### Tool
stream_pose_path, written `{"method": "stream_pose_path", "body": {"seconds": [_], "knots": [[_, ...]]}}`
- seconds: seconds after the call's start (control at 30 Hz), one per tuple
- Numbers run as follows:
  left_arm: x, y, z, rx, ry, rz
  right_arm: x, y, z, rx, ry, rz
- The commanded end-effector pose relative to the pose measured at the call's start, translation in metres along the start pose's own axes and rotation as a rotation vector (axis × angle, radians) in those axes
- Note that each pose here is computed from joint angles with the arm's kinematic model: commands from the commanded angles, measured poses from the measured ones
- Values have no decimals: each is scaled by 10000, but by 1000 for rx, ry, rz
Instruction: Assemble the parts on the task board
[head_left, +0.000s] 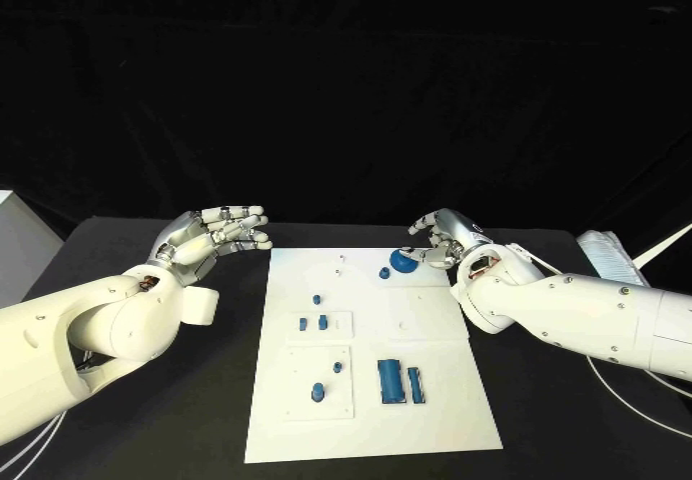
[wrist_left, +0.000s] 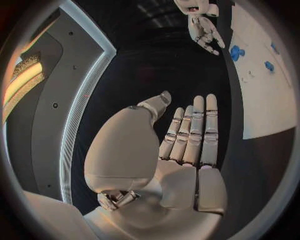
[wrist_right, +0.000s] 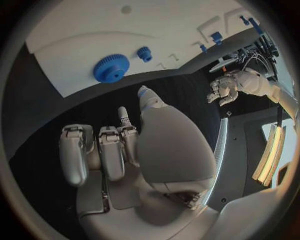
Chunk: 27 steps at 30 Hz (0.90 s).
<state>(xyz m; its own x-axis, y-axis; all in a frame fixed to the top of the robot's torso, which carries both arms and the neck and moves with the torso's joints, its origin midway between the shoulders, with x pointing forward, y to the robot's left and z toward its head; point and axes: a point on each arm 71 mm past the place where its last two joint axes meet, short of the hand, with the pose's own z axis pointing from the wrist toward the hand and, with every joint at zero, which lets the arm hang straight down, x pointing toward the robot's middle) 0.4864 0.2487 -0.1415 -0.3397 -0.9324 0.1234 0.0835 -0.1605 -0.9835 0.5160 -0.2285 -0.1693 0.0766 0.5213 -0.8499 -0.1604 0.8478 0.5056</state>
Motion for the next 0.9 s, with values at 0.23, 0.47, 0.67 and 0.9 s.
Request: {"method": "stream_pose_path", "body": {"seconds": [0.23, 0.47, 0.67, 0.9], "knots": [[31, 1, 12, 8, 21, -8, 119, 412, -113, -159, 50, 72], [37, 7, 11, 6, 23, -8, 310, 633, -209, -213, 129, 71], [39, 8, 8, 5, 23, -8, 513, 797, -296, -235, 201, 65], [54, 11, 10, 5, 27, -10, 754, 939, -346, -233, 269, 62]]}}
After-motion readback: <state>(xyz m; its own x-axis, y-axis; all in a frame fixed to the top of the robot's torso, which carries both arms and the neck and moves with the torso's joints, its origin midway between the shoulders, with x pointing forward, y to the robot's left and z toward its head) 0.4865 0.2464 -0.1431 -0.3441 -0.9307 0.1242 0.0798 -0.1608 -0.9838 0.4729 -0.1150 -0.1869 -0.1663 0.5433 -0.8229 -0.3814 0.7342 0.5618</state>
